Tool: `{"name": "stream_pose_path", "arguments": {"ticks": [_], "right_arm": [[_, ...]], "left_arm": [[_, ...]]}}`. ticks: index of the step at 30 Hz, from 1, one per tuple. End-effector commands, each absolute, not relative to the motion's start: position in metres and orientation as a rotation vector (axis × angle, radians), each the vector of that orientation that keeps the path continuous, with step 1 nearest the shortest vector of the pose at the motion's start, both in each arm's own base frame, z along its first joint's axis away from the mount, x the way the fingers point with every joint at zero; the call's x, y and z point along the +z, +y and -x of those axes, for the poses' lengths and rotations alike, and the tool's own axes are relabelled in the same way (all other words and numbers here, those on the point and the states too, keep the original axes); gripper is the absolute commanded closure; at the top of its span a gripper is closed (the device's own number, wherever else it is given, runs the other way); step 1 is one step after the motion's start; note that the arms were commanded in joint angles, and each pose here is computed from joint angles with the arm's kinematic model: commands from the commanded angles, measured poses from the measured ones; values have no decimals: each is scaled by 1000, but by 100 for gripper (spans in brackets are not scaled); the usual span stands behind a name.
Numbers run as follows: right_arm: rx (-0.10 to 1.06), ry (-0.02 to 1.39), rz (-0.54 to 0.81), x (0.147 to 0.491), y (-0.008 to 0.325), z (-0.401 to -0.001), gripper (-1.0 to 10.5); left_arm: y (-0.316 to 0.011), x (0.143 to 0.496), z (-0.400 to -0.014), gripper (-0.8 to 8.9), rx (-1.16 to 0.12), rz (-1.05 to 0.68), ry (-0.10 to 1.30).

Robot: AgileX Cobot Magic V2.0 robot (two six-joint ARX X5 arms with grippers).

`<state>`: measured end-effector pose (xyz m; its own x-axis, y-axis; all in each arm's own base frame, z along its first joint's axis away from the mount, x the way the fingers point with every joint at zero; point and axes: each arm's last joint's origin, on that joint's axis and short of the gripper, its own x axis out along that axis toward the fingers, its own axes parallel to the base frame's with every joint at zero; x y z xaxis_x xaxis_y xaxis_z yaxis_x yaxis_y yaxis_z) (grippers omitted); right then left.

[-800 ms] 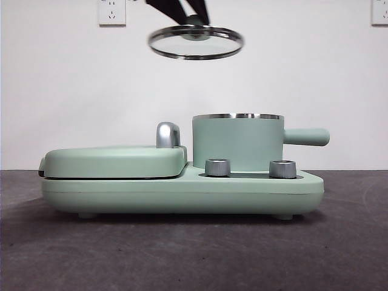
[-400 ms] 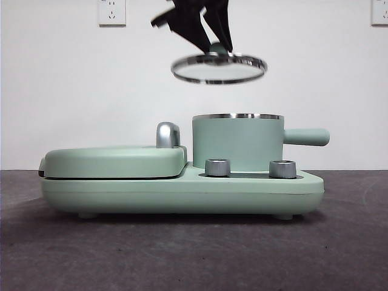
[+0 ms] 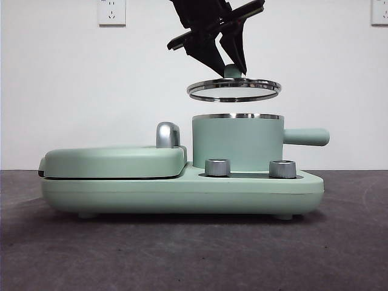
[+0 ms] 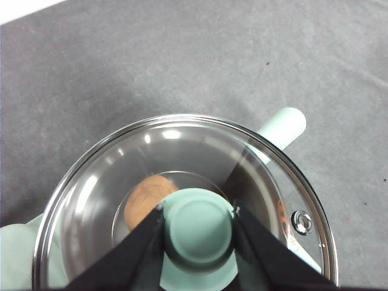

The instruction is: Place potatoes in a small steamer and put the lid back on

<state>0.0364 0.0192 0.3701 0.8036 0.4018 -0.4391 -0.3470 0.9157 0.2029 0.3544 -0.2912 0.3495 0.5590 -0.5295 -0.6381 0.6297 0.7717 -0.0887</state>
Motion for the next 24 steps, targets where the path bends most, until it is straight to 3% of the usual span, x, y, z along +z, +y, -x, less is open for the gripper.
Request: {"name": "stream_pose_path", "arguments": {"ticks": [1, 24], "right_arm": [[404, 483, -140, 373, 20, -37, 515], [403, 485, -145, 373, 20, -37, 515]], "left_arm": [[-301, 345, -359, 805, -700, -150, 682], [-314, 315, -376, 805, -697, -191, 680]]}}
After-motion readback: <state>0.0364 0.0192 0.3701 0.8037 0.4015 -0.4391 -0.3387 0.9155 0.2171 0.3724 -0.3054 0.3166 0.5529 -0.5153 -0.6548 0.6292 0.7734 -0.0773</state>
